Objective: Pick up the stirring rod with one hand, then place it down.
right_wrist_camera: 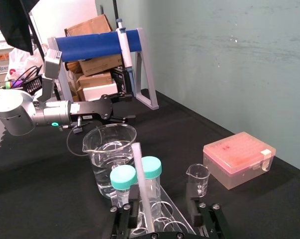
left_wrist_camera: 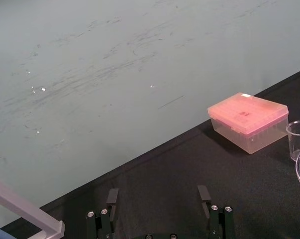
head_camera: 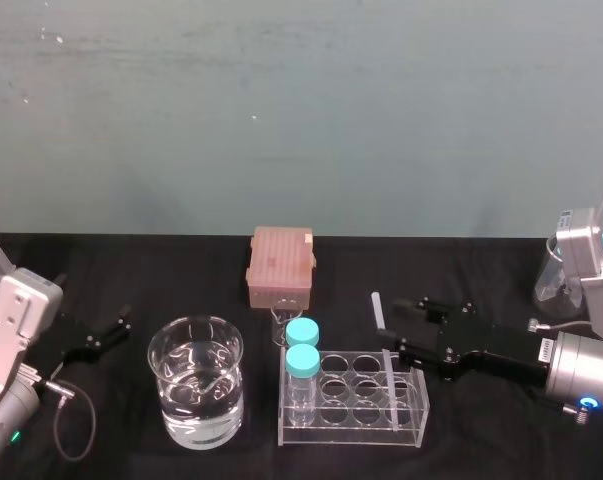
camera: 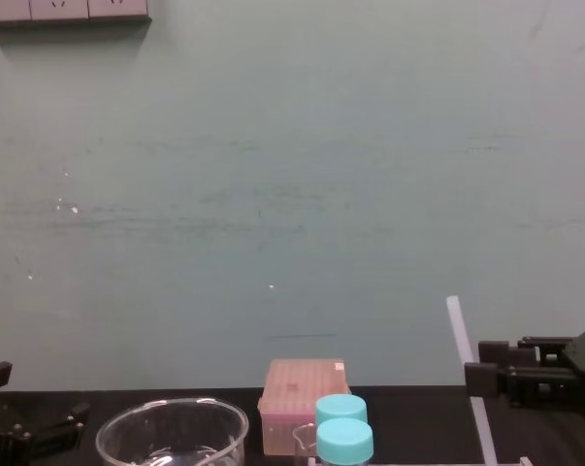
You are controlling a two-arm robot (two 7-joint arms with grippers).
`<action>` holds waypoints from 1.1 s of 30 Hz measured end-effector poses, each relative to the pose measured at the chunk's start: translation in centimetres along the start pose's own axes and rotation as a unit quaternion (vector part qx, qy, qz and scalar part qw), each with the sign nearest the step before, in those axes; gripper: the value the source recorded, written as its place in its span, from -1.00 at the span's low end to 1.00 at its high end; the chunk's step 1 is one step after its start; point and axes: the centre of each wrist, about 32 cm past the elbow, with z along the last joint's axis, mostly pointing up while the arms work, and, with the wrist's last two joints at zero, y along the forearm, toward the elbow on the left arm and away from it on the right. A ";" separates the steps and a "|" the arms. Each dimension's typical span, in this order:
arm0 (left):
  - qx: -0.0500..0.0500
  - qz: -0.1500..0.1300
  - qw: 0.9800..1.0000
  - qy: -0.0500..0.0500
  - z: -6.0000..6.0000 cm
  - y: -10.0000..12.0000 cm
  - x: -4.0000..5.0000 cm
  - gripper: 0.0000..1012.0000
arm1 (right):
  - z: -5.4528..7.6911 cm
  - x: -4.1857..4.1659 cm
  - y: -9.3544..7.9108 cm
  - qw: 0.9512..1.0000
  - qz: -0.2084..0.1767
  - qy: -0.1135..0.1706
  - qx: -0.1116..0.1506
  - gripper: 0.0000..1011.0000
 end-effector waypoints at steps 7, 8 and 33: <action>0.000 0.000 1.000 0.000 0.0 0.0 0.00 0.99 | 0.0 0.00 0.0 1.000 0.000 0.000 0.000 0.56; 0.000 0.000 1.000 0.000 0.0 0.0 0.00 0.99 | 0.0 0.00 0.0 1.000 0.000 0.000 0.000 0.65; 0.000 0.000 1.000 0.000 0.0 0.0 0.00 0.99 | 4.4 0.73 1.0 0.993 -0.005 -0.021 0.120 0.98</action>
